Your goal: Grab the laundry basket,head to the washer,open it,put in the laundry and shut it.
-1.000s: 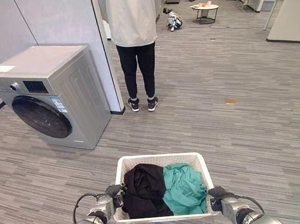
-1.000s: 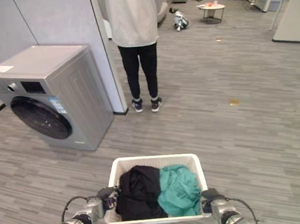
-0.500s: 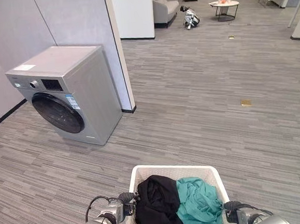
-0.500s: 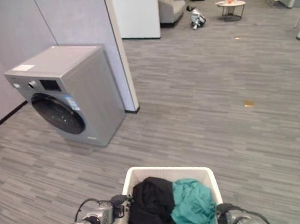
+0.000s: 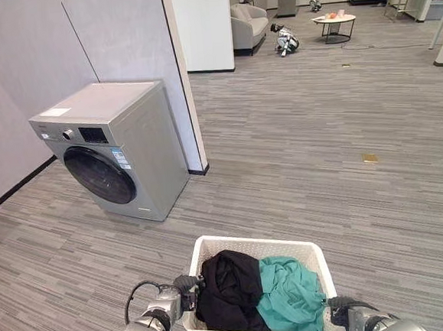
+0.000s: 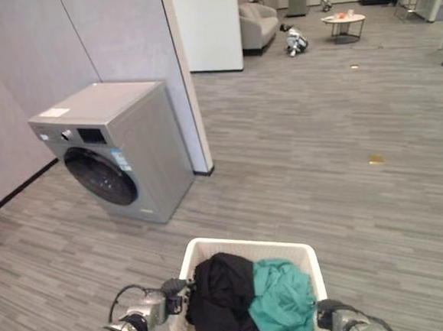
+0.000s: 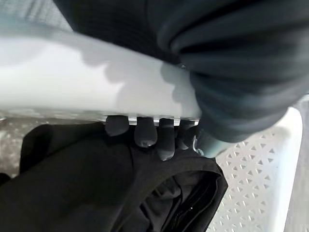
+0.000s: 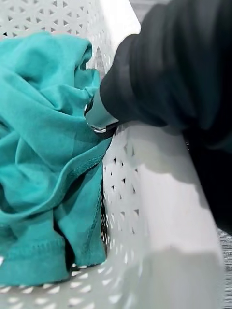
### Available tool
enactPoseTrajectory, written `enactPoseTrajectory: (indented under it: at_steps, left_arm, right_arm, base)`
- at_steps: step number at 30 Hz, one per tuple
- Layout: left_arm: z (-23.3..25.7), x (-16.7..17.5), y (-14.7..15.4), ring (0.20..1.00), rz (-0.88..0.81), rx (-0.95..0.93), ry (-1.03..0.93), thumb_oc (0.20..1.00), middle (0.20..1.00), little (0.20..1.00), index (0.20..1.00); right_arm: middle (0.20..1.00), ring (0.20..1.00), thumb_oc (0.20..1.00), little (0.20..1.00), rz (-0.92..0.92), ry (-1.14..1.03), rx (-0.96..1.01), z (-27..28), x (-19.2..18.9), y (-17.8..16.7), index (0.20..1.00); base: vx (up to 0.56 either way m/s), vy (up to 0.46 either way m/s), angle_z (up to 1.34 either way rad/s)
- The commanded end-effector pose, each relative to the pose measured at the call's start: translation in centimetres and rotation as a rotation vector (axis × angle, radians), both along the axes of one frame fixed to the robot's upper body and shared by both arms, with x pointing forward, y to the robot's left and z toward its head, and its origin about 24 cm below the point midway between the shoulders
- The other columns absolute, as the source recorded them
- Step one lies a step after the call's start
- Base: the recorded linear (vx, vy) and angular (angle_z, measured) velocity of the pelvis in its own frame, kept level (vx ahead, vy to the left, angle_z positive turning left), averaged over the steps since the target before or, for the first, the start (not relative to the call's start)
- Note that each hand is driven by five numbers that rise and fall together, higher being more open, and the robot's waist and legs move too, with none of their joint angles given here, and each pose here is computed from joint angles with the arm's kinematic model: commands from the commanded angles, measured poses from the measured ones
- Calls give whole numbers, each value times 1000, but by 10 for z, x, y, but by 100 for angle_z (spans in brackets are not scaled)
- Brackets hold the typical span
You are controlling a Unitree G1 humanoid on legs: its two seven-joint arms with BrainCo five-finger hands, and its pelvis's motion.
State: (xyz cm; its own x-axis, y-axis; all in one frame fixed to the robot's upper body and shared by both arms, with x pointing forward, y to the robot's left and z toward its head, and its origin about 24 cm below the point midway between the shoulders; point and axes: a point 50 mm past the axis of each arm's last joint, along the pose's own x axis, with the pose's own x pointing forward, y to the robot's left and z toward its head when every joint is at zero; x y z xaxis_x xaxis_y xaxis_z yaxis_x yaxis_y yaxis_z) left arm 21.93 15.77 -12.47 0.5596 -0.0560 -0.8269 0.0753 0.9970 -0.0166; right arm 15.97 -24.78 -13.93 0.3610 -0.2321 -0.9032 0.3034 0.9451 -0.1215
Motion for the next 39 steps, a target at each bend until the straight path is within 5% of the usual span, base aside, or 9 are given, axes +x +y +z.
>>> enactPoseTrajectory:
  at_steps: [1, 7, 28, 39]
  left_arm:
    - [-9, -15, 4, 200, 41, 26, 73, 200, 200, 200, 200]
    - [-8, -13, 0, 200, 82, 18, 52, 200, 200, 200, 200]
    - [23, 34, 26, 200, 105, 98, -119, 200, 200, 200, 200]
    - [53, 71, 17, 200, 16, 126, -239, 200, 200, 200, 200]
  right_arm:
    - [200, 200, 200, 200, -395, -507, 304, 48, 94, 25, 200]
    - [200, 200, 200, 200, -417, -601, 329, 61, 110, 36, 200]
    - [200, 200, 200, 200, 260, -722, 135, 126, 176, 76, 200]
    - [200, 200, 200, 200, 277, -808, 86, 162, 202, 75, 200]
  base:
    - [0, 0, 0]
    - [2, 1, -1]
    - [-18, -17, 6]
    - [-91, 38, 75]
